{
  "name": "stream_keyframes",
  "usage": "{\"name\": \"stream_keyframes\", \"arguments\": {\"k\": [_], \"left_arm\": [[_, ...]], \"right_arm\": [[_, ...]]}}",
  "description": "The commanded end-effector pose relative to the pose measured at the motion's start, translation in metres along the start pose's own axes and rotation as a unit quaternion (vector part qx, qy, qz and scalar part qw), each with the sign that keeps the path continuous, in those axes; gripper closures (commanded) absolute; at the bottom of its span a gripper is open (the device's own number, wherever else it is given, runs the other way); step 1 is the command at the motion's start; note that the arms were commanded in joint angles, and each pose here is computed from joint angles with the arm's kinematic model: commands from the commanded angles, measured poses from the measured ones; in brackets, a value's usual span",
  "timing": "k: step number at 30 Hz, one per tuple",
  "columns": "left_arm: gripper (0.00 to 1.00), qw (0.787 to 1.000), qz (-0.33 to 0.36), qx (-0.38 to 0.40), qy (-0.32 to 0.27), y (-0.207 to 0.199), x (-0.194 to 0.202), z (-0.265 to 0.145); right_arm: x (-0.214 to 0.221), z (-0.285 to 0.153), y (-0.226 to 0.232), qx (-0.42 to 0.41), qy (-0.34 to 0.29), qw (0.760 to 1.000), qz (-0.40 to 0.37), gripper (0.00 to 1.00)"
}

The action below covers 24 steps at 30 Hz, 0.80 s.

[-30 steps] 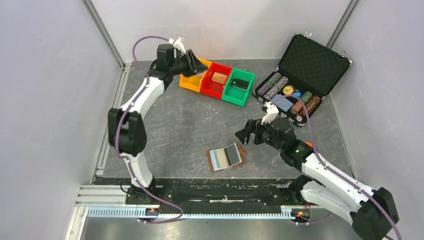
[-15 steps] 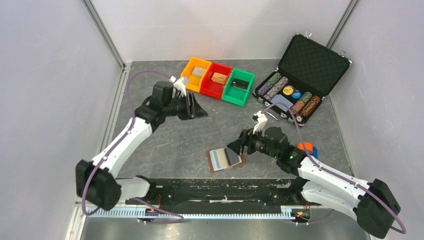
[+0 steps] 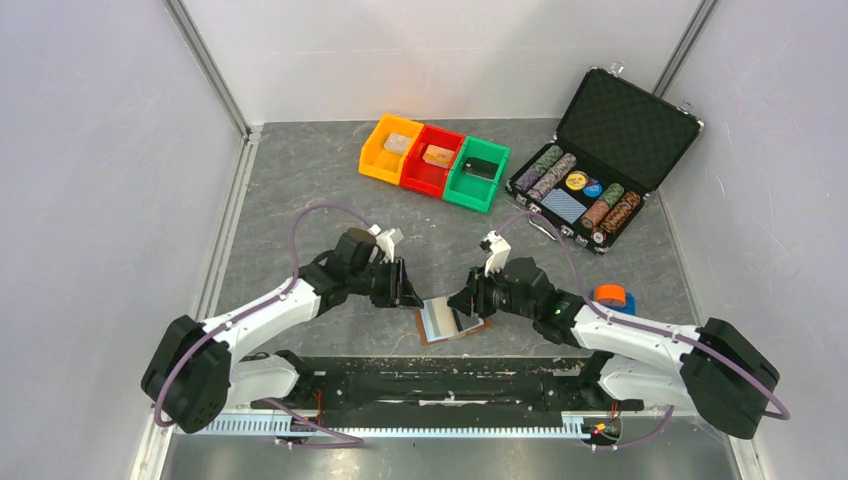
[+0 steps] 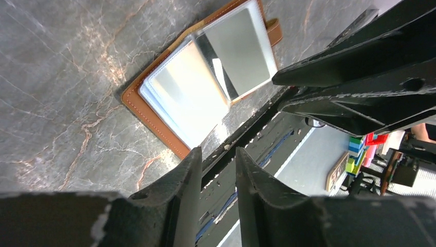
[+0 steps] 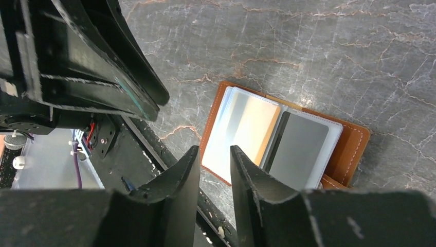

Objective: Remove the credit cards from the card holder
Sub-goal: Remove the credit card from the card holder.

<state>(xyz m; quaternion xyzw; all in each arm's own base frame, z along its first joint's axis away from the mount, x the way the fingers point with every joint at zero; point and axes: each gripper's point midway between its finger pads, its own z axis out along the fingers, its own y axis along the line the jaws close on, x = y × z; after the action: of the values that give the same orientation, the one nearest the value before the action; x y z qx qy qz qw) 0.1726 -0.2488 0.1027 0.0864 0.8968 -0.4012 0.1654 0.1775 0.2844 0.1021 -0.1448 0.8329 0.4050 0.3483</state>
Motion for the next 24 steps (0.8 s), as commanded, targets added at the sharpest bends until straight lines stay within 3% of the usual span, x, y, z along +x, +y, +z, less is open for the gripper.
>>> {"name": "stream_keyframes", "arguments": {"k": [1, 10, 24], "left_arm": [[0.65, 0.999, -0.007, 0.04, -0.022, -0.009, -0.004, 0.017], [0.78, 0.998, -0.019, 0.054, 0.008, -0.001, 0.013, 0.048], [0.82, 0.998, -0.027, -0.022, 0.055, 0.042, 0.044, 0.062]], "right_arm": [[-0.001, 0.008, -0.002, -0.002, -0.01, 1.0, -0.008, 0.71], [0.017, 0.018, -0.018, 0.021, 0.02, 1.0, -0.01, 0.71], [0.051, 0.022, -0.026, 0.004, 0.054, 0.998, 0.023, 0.67]]}}
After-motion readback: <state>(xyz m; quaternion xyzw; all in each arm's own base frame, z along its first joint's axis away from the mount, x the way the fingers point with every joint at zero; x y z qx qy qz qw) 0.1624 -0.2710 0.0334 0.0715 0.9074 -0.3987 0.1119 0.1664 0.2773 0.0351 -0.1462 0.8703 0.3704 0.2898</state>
